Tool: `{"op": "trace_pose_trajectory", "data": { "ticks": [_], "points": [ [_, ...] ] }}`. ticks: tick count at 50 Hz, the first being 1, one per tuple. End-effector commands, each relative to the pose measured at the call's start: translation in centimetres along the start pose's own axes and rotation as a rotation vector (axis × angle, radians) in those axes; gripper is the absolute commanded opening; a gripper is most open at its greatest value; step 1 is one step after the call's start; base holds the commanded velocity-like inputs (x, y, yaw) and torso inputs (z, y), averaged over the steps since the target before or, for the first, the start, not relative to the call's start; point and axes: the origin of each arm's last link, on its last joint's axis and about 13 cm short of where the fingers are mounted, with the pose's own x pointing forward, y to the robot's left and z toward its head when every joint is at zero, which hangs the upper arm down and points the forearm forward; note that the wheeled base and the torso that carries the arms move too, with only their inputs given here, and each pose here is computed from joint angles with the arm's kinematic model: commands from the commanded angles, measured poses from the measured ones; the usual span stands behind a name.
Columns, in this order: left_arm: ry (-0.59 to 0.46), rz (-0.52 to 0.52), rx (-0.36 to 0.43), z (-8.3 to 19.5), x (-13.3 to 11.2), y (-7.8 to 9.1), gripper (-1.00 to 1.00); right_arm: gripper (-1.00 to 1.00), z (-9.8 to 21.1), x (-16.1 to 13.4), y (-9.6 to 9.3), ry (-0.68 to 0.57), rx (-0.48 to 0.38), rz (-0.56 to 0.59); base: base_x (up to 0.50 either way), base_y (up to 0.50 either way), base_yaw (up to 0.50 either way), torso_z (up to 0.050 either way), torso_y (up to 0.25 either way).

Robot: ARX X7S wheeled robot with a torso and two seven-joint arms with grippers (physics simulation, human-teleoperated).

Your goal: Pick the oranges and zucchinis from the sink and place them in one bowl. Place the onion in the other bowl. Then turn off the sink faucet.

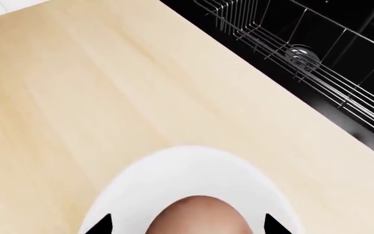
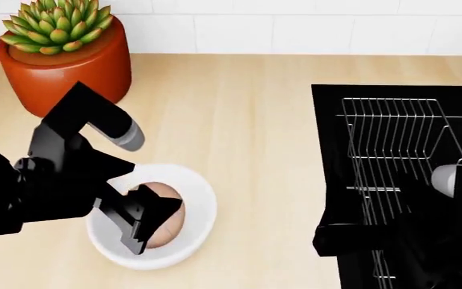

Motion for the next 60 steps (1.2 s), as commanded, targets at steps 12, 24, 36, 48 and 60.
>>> {"op": "trace_pose_trajectory", "data": {
  "ticks": [12, 24, 36, 48, 60],
  "points": [
    [-0.237, 0.011, -0.116, -0.6, -4.3, 0.2, 1.0, 1.0, 0.4, 0.3, 0.2, 0.005, -0.068, 0.005, 0.0, 0.0, 0.0, 0.0, 0.0],
    [-0.478, 0.408, -0.031, -2.5, -5.9, -1.3, 1.0, 1.0, 1.2, 0.2, 0.1, -0.092, -0.134, -0.046, 0.0, 0.0, 0.0, 0.0, 0.0],
    [-0.467, 0.467, -0.07, -4.0, -5.5, -1.3, 1.0, 1.0, 1.2, 0.1, -0.1, -0.076, -0.129, -0.082, -0.08, 0.0, 0.0, 0.0, 0.001],
    [-0.483, 0.422, -0.11, -4.3, -5.9, -1.4, 1.0, 1.0, 0.8, 0.2, -0.2, -0.058, -0.126, -0.094, -0.26, -0.32, 0.0, 0.0, 0.0],
    [-0.486, 0.439, -0.098, -4.2, -5.6, -1.5, 1.0, 1.0, 0.9, -0.1, -0.1, -0.119, -0.116, -0.082, -0.05, -0.5, 0.0, 0.0, 0.0]
  ]
}}
